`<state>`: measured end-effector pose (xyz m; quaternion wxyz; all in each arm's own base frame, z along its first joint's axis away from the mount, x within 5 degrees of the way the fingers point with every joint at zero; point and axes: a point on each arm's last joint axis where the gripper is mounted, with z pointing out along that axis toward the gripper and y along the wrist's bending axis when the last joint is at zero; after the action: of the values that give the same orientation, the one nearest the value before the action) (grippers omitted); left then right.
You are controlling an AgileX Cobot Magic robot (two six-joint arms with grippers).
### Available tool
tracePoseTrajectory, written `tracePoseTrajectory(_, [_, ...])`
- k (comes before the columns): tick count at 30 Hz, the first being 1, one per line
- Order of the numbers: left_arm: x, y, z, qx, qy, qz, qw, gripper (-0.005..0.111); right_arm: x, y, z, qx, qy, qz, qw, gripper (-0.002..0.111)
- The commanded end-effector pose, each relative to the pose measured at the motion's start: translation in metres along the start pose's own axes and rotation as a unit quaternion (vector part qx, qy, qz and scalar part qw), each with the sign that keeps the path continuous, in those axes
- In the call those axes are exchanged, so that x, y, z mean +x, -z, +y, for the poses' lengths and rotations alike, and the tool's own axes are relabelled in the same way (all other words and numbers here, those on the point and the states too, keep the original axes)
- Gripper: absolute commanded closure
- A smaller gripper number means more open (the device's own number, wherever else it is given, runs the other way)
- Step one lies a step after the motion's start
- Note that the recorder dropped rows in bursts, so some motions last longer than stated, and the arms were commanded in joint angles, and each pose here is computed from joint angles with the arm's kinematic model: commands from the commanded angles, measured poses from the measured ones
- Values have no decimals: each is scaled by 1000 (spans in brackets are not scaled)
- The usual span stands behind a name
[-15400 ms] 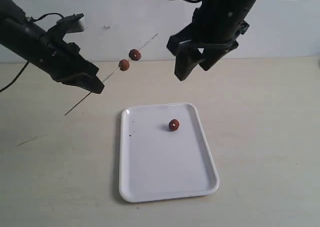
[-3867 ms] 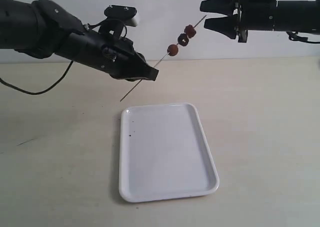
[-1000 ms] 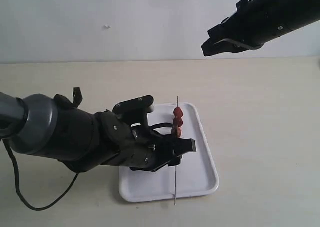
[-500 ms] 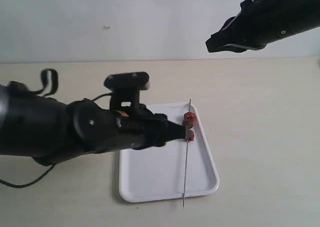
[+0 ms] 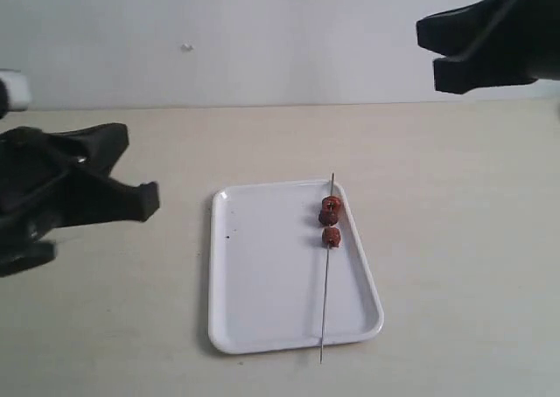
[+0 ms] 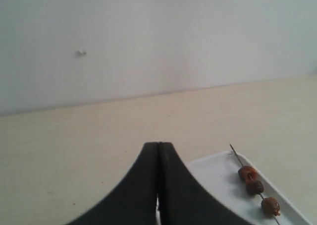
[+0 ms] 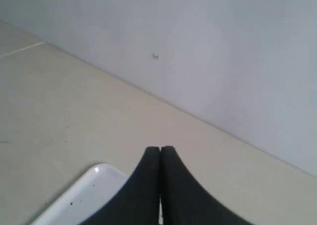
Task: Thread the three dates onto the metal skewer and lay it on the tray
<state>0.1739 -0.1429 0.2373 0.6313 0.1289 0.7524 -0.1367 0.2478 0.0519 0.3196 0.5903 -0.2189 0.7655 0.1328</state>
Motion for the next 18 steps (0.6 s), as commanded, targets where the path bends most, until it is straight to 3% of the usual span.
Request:
tracePoseTrajectory(1, [3, 39, 16, 31, -38, -60, 997, 107, 5, 32, 12, 31, 55, -41, 997, 108])
tracePoseTrajectory(9, [24, 113, 54, 67, 32, -147, 986, 107, 25, 113, 52, 46, 49, -138, 988, 108])
tracePoseTrajectory(13, [29, 132, 50, 139, 31, -147, 979, 107, 48, 137, 68, 52, 60, -173, 982, 108])
tracePoseTrajectory(18, [32, 148, 49, 190, 36, -153, 969, 107, 66, 161, 82, 59, 69, -225, 970, 108])
